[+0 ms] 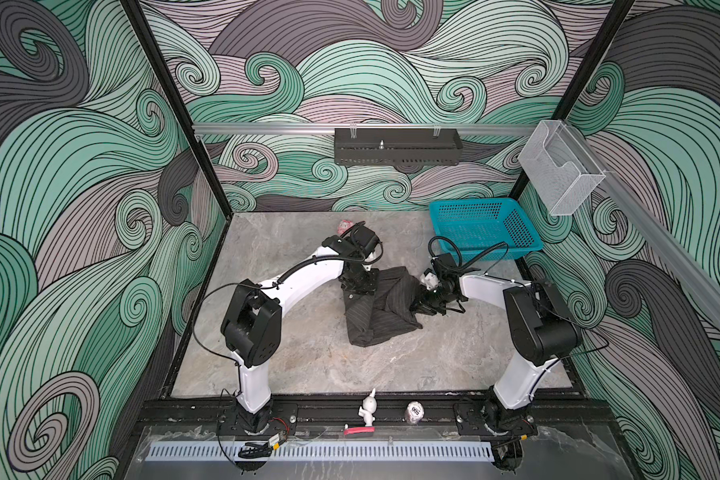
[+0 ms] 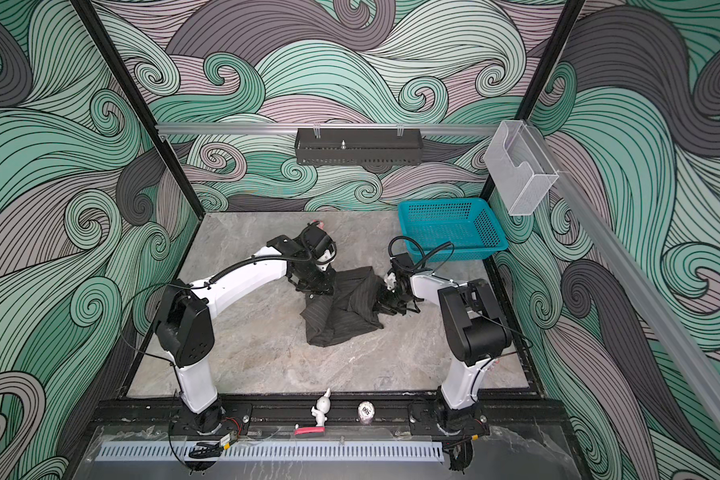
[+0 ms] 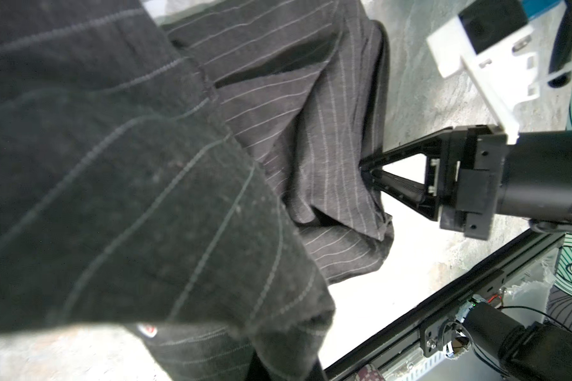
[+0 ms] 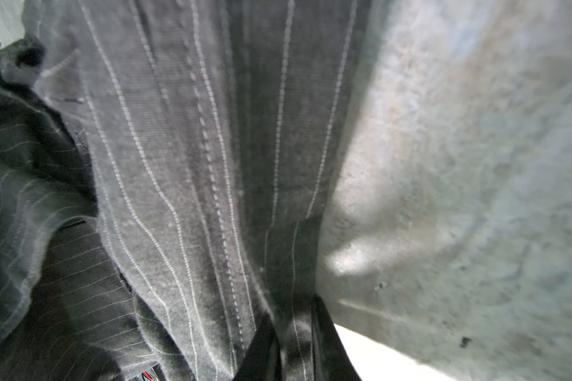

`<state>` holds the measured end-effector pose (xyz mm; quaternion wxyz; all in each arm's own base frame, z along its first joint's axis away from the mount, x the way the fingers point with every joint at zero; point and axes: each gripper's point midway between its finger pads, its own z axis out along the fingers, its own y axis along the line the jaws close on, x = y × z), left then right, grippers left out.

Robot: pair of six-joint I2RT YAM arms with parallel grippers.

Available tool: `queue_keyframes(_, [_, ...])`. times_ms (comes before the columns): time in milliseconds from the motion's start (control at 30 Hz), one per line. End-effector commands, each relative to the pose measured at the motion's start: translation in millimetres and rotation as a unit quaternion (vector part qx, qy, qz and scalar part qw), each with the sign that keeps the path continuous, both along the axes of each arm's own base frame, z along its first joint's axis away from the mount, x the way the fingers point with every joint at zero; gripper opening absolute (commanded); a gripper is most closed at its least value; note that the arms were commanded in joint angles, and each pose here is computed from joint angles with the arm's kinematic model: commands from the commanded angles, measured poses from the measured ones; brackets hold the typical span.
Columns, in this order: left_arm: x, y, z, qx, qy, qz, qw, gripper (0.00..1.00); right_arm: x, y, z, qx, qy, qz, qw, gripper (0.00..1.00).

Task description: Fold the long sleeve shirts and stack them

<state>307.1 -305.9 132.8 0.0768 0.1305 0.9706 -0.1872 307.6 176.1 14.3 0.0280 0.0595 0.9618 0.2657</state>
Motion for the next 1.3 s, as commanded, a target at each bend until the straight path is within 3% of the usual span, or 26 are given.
queue_keyframes(0, [-1.2,-24.0,-0.3,-0.003,0.0,-0.01,1.0,0.0,-8.6,-1.4,-11.7,-0.015,0.022,0.008,1.0,0.19])
queue_keyframes(200, [4.2,-70.0,-23.2,-0.054,0.005,-0.028,0.998,0.0,-8.7,-0.9,-6.9,-0.012,0.019,0.01,1.0,0.19])
queue_keyframes(367, [6.3,-74.1,-59.1,-0.049,0.018,-0.035,0.998,0.0,-6.6,-5.3,9.5,-0.015,0.003,0.008,1.0,0.22])
queue_keyframes(567, [11.9,-55.5,-82.9,-0.047,0.029,-0.017,0.998,0.0,-3.0,-20.3,38.1,-0.012,-0.023,-0.011,1.0,0.46])
queue_keyframes(667, [12.9,-46.7,-88.0,-0.046,0.036,-0.01,0.998,0.0,2.6,-29.8,50.9,-0.007,-0.039,-0.028,0.999,0.51])
queue_keyframes(733, [13.2,-42.0,-92.0,-0.045,0.042,-0.007,0.998,0.0,7.1,-33.1,52.6,-0.003,-0.04,-0.034,0.999,0.51])
queue_keyframes(967, [13.7,-40.0,-88.8,-0.06,0.045,-0.007,0.997,0.0,20.2,-15.1,33.0,0.04,-0.014,-0.029,0.999,0.28])
queue_keyframes(1267, [17.4,-50.9,-36.8,-0.088,0.014,-0.04,0.995,0.0,28.3,7.2,17.9,0.064,-0.002,-0.008,0.998,0.33])
